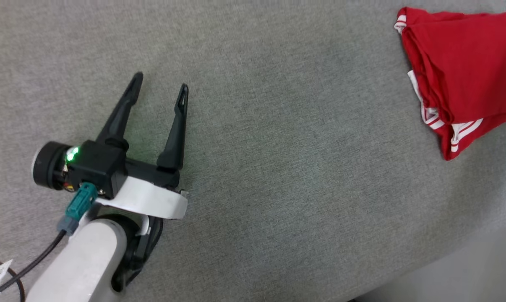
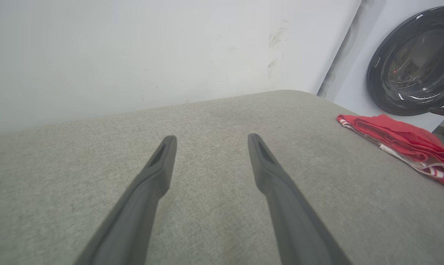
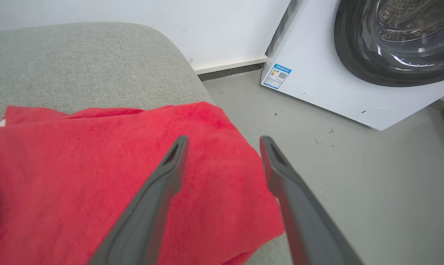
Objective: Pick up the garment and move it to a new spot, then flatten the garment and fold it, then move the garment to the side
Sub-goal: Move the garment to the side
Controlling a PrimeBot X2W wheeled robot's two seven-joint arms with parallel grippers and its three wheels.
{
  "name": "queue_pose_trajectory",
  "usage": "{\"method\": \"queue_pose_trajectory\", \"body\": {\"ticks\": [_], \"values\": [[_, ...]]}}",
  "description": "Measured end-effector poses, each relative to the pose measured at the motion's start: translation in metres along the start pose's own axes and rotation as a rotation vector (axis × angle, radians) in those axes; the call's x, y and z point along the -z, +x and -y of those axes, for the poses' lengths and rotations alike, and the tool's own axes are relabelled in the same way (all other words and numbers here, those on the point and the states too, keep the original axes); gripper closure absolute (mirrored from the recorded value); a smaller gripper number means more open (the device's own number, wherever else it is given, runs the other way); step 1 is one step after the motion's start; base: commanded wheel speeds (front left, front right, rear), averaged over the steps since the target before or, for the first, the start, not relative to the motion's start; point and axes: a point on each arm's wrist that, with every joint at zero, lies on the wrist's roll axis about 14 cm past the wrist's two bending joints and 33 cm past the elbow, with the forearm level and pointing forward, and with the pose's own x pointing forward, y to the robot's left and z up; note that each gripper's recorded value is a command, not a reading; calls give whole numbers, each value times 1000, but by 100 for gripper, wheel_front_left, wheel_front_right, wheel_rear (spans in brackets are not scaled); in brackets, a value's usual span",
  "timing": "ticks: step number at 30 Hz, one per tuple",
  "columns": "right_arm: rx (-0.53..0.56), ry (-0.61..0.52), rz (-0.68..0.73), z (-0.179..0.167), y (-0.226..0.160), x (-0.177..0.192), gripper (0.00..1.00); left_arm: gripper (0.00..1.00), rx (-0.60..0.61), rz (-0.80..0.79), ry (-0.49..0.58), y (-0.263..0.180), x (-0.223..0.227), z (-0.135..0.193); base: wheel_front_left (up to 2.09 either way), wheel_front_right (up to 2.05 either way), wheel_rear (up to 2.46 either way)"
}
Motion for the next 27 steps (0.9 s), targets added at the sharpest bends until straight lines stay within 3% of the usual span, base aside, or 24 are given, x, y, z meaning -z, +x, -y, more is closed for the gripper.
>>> {"method": "queue_pose_trajectory", "body": {"ticks": [4, 13, 27], "values": [[-22, 24, 64, -1, -18, -7, 0, 0, -22, 19, -29, -12, -12, 9, 0, 0, 0], [-170, 88, 234, -44, -71, -22, 0, 0, -110, 46, -20, -52, -41, 13, 0, 0, 0], [-548, 233, 357, -182, -167, -37, 0, 0, -435, 78, 66, -154, -74, -40, 0, 0, 0]]}}
